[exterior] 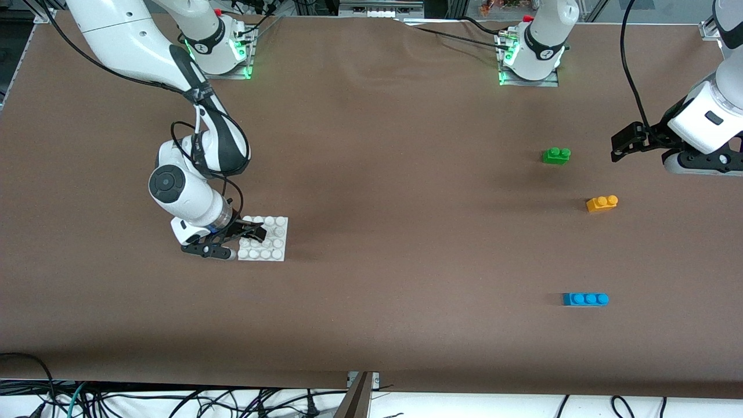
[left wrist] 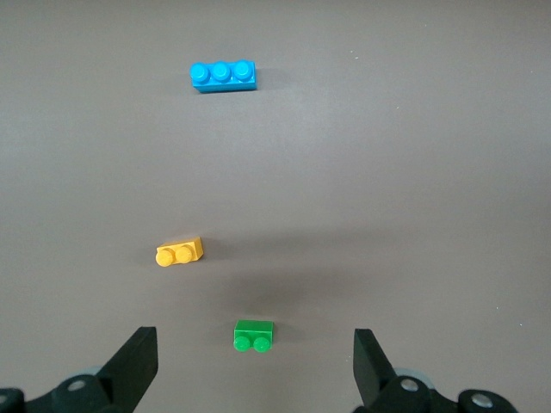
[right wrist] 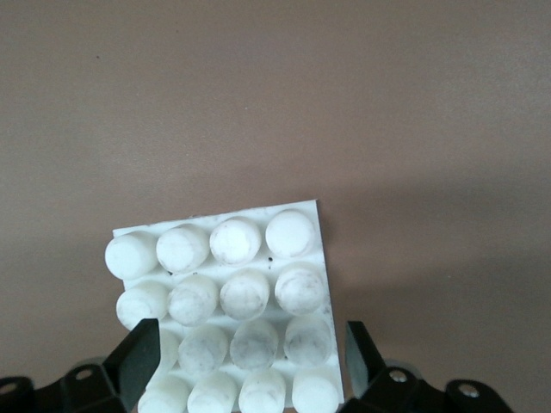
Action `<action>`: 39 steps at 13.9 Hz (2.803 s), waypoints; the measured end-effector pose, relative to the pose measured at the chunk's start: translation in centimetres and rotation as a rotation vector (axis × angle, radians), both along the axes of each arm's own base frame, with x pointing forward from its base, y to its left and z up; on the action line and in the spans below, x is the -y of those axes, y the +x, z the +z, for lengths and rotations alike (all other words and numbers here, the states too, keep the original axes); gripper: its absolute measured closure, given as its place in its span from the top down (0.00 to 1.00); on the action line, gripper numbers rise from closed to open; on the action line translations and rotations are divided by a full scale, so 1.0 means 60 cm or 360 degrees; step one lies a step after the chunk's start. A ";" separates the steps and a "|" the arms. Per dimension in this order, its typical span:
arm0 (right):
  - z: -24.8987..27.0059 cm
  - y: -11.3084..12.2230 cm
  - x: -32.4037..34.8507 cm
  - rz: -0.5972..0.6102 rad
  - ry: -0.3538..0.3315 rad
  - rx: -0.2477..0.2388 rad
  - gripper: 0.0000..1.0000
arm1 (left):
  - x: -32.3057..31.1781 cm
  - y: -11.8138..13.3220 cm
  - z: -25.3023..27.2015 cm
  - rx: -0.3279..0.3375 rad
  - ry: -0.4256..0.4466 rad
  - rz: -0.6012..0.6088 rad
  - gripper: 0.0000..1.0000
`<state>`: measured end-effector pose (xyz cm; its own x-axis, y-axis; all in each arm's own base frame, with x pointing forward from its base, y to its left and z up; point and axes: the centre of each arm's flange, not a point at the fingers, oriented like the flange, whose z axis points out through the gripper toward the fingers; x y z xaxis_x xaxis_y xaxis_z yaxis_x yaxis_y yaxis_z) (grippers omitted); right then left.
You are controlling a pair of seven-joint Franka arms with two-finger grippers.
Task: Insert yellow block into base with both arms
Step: 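Reach the right gripper down to the white base plate, then grasp the white base plate edge with the right gripper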
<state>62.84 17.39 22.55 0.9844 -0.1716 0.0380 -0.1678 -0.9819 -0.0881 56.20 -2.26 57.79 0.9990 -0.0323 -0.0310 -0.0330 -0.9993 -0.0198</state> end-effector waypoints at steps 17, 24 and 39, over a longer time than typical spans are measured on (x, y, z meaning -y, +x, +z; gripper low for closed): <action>-0.058 0.001 0.027 0.0016 -0.0009 -0.0032 0.84 | 0.022 0.004 0.000 0.0003 -0.0001 -0.0036 1.00; -0.061 0.000 0.024 0.0018 -0.0003 -0.0026 0.84 | 0.008 0.009 -0.010 -0.0016 0.0000 -0.0013 1.00; -0.078 -0.012 -0.068 0.0134 0.0054 0.0090 0.60 | 0.007 0.009 -0.010 -0.0015 0.0000 -0.0011 1.00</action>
